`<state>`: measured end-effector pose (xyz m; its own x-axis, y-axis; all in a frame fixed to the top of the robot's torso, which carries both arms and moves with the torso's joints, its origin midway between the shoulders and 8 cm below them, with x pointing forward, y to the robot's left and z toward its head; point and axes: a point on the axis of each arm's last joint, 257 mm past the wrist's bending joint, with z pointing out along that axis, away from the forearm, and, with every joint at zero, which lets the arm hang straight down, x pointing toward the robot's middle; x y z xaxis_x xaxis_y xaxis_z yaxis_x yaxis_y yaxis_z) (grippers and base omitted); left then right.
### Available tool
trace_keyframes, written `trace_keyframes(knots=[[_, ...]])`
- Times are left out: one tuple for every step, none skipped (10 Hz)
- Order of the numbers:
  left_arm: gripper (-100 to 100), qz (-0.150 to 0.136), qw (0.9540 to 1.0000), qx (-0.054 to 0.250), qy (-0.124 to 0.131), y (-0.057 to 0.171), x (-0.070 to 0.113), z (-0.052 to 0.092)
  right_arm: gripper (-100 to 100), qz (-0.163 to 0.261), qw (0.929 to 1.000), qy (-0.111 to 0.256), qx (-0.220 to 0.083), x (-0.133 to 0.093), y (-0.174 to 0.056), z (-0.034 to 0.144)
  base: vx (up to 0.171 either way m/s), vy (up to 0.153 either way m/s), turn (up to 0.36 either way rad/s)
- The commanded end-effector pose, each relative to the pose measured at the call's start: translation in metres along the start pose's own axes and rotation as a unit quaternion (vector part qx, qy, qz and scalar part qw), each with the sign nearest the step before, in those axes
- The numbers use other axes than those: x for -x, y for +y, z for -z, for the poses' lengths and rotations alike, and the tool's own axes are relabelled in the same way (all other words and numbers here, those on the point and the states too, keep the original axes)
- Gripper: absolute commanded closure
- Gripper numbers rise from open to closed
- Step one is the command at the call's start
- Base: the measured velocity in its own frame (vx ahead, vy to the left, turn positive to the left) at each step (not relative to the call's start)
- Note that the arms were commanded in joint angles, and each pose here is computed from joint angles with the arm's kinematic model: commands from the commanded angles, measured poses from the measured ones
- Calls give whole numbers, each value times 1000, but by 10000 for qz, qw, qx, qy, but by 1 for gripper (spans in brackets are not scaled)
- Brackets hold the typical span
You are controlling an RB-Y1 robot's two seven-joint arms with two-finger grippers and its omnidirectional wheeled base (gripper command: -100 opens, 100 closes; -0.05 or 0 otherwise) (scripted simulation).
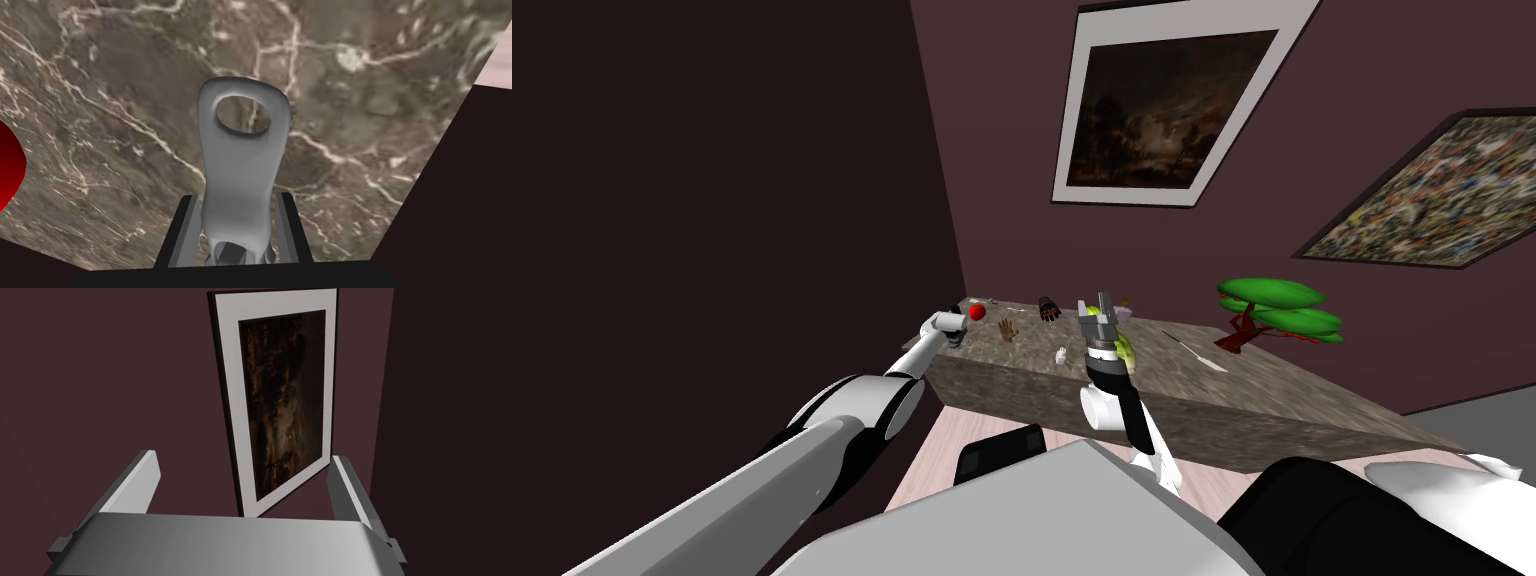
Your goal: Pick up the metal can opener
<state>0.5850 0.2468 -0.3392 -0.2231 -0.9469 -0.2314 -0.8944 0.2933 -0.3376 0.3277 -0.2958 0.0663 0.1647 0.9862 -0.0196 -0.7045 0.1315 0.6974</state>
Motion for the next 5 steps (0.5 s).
trace_keyframes(knots=[[0,0,10000,0,0,0,0,0,0,0,10000,0,0,0,0,0,0,0,0],[100,-9,10000,6,4,-9,1,11,0,0,10000,0,0,0,0,0,-48,-2,31],[100,-11,10000,5,5,-10,1,13,0,0,10000,0,0,0,0,0,-64,-2,14],[100,-9,10000,-13,1,-10,1,10,0,0,10000,0,0,0,0,0,-25,-1,0],[0,-9,10000,-6,3,-10,1,10,0,0,10000,0,0,0,0,0,0,0,0]])
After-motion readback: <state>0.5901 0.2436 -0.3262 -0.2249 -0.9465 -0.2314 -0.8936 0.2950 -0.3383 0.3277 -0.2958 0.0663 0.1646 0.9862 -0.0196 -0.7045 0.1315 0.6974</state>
